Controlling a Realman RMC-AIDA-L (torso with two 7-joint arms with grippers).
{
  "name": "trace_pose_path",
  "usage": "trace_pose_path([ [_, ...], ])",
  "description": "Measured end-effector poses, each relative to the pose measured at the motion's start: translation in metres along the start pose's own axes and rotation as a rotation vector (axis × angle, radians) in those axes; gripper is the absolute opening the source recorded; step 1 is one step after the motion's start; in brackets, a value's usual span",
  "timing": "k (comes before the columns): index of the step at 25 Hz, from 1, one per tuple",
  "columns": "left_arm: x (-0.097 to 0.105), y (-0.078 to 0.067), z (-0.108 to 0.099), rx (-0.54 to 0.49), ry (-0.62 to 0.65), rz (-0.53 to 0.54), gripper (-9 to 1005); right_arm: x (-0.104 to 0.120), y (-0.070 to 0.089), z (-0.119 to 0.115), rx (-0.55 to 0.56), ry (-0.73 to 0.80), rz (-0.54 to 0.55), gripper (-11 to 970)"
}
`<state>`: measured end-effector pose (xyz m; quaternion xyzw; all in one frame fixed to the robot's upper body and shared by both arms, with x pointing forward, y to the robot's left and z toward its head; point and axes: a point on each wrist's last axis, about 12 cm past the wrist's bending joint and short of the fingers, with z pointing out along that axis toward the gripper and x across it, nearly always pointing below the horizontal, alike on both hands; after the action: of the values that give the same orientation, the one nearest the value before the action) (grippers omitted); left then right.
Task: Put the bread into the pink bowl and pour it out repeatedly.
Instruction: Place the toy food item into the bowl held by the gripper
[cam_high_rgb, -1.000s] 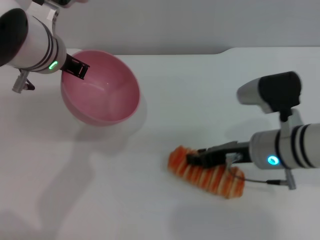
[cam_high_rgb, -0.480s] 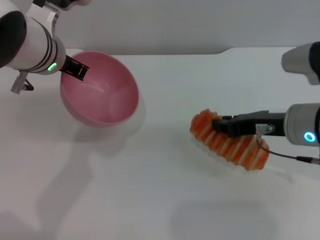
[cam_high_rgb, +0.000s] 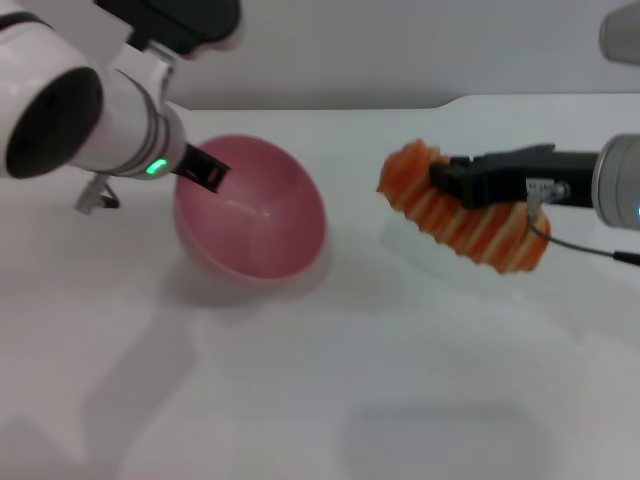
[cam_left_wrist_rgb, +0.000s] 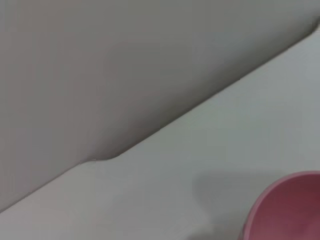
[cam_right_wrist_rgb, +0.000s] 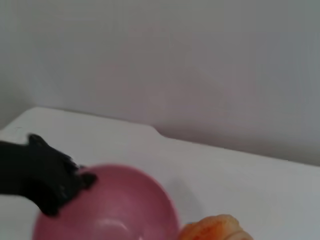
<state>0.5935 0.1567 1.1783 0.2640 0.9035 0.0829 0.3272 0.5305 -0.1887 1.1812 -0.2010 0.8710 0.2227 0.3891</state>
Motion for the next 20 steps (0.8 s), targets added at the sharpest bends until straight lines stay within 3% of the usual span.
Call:
trace_pose_path([
  [2,-0.001,-0.006,0.001,0.017,-0.006,0.014,92,-0.004,0.003,-0.001,-0.004,-0.011,-0.011,168],
  [4,-0.005,-0.025,0.001,0.092,-0.038,0.040,92,-0.006,0.005,-0.001,-0.009,-0.014,-0.017,161],
  [20,-0.014,-0.049,-0.004,0.233,-0.109,0.070,95,-0.005,0.002,0.019,-0.019,0.010,-0.003,139],
])
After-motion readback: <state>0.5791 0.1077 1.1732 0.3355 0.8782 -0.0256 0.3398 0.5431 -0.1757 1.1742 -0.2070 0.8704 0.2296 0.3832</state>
